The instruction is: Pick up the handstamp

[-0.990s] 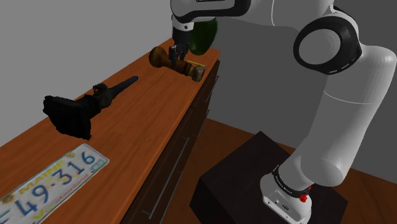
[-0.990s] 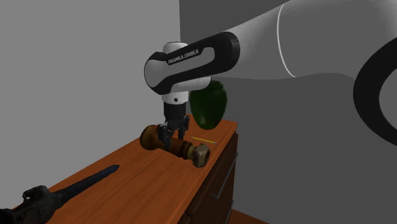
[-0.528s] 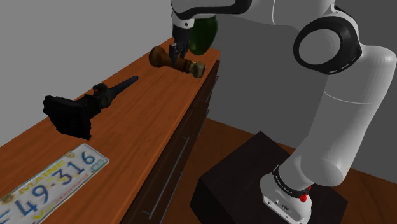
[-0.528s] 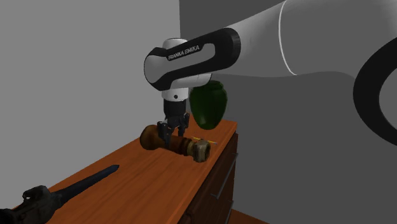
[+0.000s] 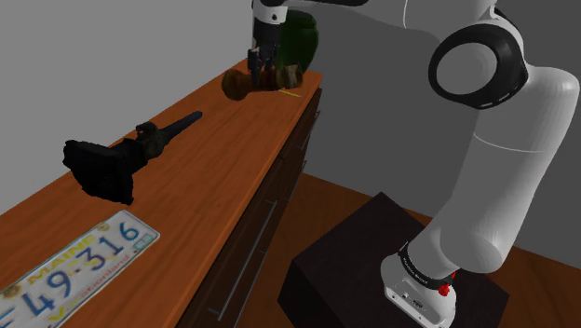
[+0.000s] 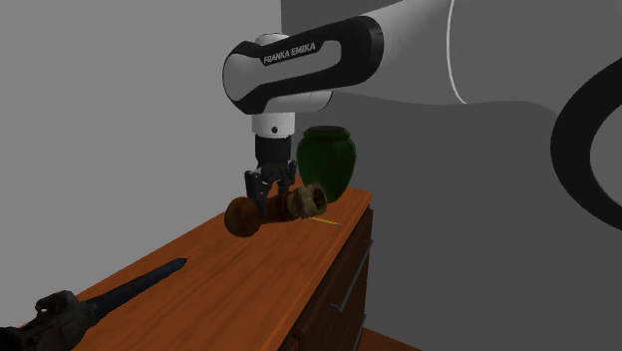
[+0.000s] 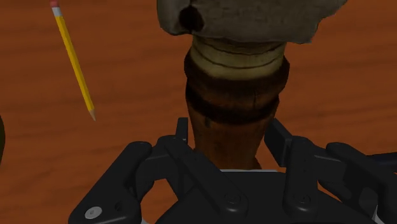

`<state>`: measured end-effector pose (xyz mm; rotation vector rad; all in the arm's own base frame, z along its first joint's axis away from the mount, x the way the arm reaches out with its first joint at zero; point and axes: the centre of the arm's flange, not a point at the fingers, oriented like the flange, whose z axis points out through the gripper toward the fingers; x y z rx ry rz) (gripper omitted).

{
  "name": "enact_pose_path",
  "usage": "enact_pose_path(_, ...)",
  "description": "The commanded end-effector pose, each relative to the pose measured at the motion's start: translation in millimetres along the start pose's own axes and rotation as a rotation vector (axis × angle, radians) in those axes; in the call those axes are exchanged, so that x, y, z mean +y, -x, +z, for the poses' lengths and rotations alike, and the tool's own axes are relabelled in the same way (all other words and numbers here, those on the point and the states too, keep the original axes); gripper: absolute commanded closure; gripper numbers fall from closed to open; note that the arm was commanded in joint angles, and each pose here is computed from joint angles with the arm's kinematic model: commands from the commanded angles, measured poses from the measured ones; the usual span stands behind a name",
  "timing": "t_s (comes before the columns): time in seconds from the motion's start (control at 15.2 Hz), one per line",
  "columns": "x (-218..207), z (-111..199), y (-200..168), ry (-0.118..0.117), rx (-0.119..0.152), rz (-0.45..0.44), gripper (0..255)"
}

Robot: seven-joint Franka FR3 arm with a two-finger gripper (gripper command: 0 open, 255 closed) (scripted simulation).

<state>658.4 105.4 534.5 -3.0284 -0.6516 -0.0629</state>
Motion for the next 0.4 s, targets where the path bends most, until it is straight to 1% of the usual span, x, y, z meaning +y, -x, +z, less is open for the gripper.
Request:
enact_pose_path(0.0, -1, -11, 0, 0.000, 0.001, 0.000, 255)
enact_pose_path(0.2, -1, -26, -1, 0.000, 0.001, 0.000, 255)
enact_pose_path(0.33, -1, -27, -1, 0.000, 0.001, 0.000, 255)
